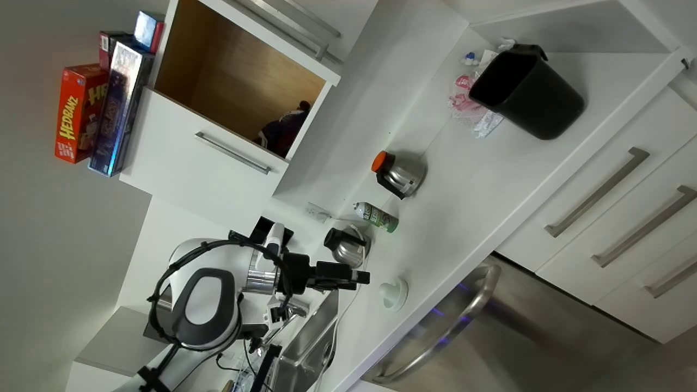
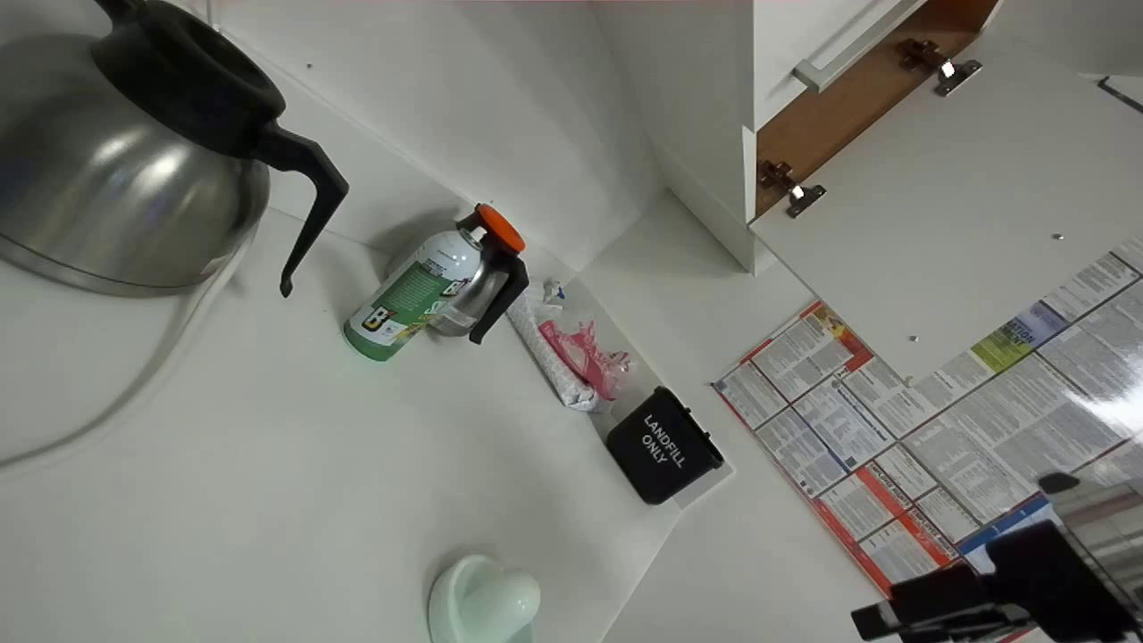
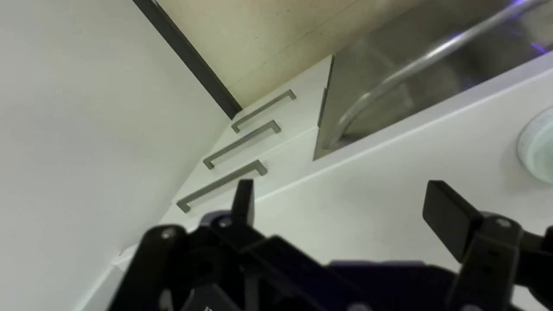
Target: Move the white object to the right side of the countertop
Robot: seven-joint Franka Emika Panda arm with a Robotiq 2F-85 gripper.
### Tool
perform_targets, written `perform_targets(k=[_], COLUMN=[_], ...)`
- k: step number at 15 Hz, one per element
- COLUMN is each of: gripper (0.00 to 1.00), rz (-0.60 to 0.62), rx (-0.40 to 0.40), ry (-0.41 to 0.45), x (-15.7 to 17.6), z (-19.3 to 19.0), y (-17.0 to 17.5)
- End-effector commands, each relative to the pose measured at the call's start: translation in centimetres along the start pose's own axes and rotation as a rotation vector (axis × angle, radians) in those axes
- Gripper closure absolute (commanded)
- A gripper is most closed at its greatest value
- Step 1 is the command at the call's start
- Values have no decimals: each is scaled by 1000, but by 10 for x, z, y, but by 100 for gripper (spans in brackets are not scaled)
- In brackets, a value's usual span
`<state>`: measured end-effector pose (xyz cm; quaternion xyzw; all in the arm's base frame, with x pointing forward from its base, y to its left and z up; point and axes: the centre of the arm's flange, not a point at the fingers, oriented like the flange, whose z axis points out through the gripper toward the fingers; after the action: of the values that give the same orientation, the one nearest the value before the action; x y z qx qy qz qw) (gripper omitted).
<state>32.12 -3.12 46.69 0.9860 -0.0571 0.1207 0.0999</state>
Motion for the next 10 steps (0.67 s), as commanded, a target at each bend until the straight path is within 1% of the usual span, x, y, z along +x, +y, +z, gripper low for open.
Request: perform_targets(k=[1,4,7,9,10], gripper=[0,0,0,0,0], rz=[-39,-115,-193,-232,-244], rx=[37,104,135,156,169], ry=[44,66,80,61,35], x=[48,64,75,83,85], z=[19,42,64,81,88], y=[-61,-118,-165,-188,-199])
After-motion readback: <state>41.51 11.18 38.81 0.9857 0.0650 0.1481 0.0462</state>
